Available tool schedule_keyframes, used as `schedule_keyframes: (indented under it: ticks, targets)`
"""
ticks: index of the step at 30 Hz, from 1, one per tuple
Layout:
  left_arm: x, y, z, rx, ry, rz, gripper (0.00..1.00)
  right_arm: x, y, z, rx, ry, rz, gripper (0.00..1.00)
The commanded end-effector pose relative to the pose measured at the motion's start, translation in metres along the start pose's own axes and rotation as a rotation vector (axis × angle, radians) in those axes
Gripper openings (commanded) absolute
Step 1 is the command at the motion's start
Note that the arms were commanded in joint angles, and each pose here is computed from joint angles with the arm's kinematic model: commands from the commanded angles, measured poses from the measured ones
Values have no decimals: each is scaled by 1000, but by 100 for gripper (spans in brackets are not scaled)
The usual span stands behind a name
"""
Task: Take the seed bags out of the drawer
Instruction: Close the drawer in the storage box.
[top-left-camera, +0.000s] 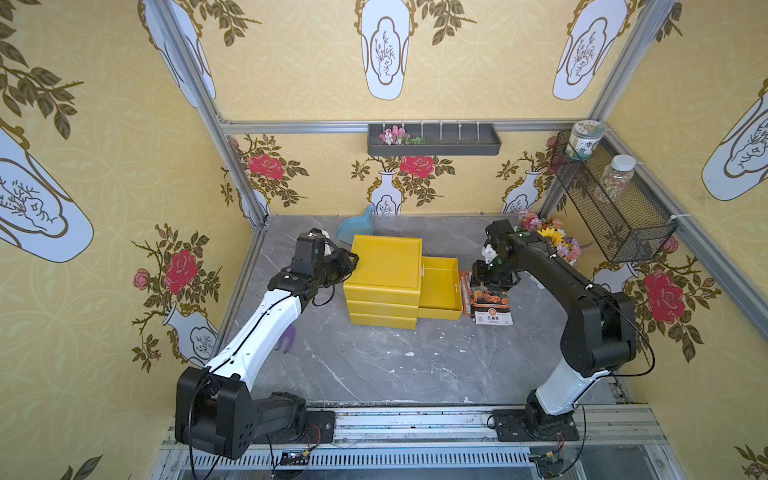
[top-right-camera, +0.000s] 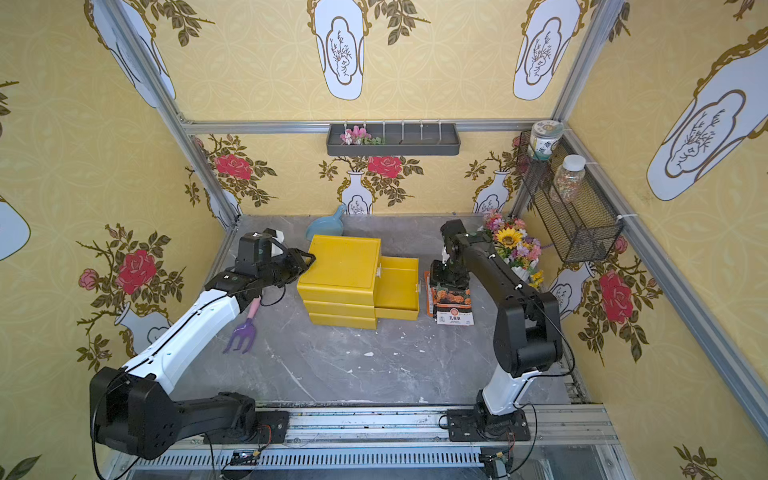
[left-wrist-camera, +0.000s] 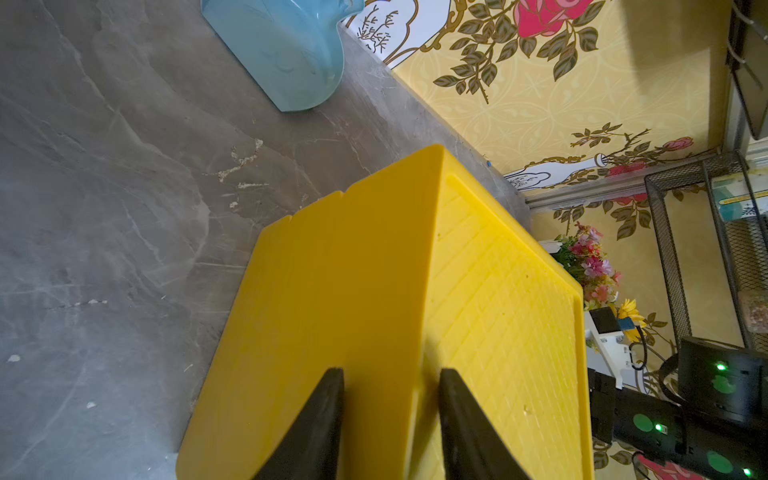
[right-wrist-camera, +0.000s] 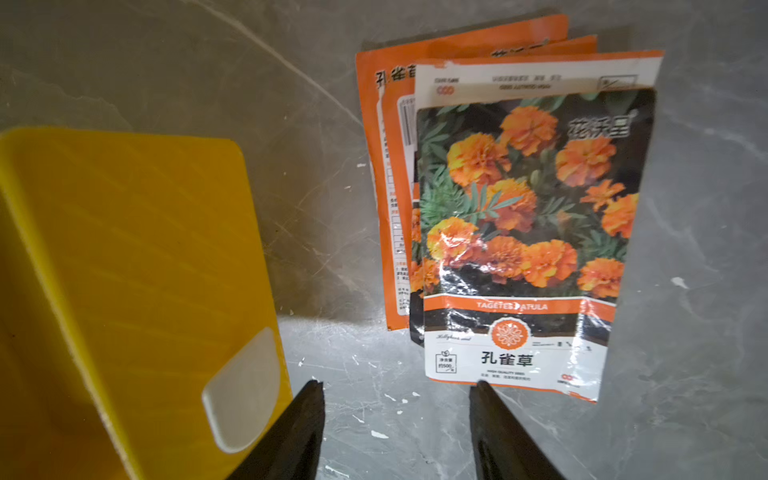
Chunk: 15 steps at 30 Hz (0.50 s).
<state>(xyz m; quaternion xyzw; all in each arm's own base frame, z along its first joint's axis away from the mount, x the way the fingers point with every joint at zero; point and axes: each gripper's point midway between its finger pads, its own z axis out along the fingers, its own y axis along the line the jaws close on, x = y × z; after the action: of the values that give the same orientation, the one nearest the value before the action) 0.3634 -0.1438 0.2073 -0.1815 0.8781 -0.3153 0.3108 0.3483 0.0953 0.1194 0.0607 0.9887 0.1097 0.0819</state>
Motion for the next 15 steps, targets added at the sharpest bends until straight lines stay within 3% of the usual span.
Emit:
schedule_keyframes:
  ticks: [1,15]
  targets:
    - [45,55,-1,-223,166,-52,42,0,14,-1,-48,-14,13,60]
    - [43,50,-4,-209,160,-50,44,8,48,11,-169,21,36,61]
